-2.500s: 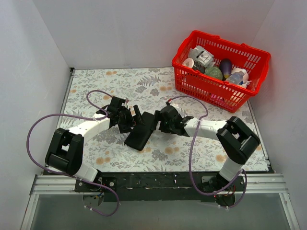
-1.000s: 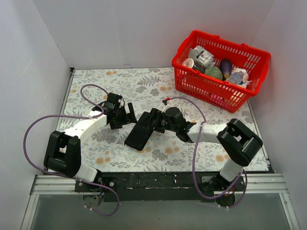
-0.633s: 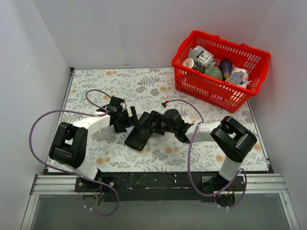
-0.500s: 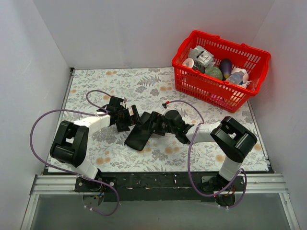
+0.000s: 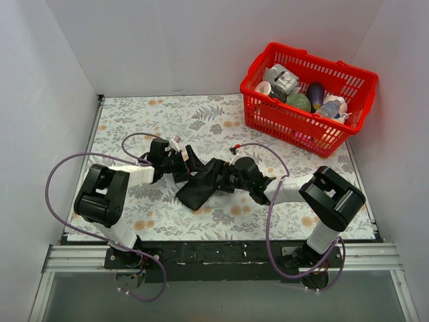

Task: Sort the hair-cutting tools
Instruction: Adjust the hairdressing tool bag at the center of the board.

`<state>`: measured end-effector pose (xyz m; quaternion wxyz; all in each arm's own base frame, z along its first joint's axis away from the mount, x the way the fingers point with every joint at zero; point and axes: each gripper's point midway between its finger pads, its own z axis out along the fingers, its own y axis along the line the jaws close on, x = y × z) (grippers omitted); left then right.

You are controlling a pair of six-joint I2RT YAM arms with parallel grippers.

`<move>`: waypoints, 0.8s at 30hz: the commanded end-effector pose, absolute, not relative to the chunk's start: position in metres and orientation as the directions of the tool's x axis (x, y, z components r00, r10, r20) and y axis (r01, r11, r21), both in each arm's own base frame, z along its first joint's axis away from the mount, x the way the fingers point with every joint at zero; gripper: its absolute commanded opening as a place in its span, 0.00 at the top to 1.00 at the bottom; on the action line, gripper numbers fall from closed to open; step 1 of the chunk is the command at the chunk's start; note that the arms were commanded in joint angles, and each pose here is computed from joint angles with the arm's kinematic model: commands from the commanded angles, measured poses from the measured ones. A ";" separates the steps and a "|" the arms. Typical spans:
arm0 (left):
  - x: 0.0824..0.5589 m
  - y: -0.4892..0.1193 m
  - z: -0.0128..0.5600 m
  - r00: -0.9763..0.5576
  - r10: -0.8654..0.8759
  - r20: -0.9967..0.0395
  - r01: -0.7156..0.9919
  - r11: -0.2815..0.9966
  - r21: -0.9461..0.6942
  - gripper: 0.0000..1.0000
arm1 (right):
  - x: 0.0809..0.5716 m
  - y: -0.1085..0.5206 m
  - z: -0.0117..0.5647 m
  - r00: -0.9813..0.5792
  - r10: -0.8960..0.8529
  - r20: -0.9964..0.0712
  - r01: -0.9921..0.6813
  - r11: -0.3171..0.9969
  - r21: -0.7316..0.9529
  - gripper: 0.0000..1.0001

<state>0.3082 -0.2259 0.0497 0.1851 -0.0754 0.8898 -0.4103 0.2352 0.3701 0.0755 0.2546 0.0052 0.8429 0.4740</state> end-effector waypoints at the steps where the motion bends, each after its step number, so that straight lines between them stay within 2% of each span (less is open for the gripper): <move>1: 0.221 -0.227 -0.007 -0.976 -0.212 0.047 -0.178 0.656 -0.733 0.02 | 0.225 0.366 0.062 -0.883 0.202 -0.423 -0.249 0.563 0.788 0.04; 10: 0.186 -0.245 -0.008 -0.983 -0.118 0.142 -0.184 0.572 -0.800 0.02 | 0.207 0.348 0.048 -0.896 0.172 -0.410 -0.246 0.577 0.779 0.04; 20: 0.170 -0.264 -0.016 -0.979 0.013 0.201 -0.163 0.534 -0.830 0.18 | 0.190 0.327 0.051 -0.891 0.118 -0.439 -0.284 0.610 0.740 0.04; 24: 0.158 -0.273 -0.011 -0.969 0.093 0.228 -0.152 0.500 -0.852 0.30 | 0.189 0.324 0.050 -0.884 0.065 -0.464 -0.323 0.632 0.705 0.03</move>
